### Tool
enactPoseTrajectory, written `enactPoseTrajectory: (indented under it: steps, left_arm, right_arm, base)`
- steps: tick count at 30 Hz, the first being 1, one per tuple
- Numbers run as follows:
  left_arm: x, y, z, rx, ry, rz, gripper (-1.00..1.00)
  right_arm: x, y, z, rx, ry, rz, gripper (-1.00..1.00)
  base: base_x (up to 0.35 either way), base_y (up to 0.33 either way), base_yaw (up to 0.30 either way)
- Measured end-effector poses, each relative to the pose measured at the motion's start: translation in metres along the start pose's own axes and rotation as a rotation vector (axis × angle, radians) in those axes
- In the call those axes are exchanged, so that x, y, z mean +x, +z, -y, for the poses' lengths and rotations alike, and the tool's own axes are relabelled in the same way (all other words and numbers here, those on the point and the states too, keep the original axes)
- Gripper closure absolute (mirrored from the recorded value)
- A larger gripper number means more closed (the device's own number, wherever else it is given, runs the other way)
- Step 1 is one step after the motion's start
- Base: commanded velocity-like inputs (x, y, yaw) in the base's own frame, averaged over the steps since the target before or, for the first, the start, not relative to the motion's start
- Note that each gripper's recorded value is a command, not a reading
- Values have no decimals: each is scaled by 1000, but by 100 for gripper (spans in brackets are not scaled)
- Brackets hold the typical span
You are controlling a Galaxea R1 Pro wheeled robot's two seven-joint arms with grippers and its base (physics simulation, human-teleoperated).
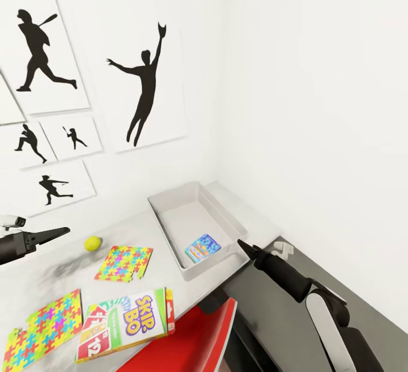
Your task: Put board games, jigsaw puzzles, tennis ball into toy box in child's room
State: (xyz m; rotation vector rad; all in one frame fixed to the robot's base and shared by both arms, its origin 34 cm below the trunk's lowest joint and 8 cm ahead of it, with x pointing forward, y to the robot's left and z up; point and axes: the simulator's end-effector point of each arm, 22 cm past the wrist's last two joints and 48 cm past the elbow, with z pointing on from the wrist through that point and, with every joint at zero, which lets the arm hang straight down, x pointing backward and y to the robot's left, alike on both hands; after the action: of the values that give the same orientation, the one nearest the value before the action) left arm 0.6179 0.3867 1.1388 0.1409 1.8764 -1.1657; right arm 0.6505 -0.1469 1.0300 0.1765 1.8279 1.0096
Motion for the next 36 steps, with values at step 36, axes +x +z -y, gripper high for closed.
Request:
enactPoseTrajectory:
  steps: [36]
  left_arm:
    - [-12, -5, 26, 32, 38, 34, -100]
  right_arm:
    - [-20, -8, -23, -31, -33, 41, -100]
  base:
    - [0, 0, 0]
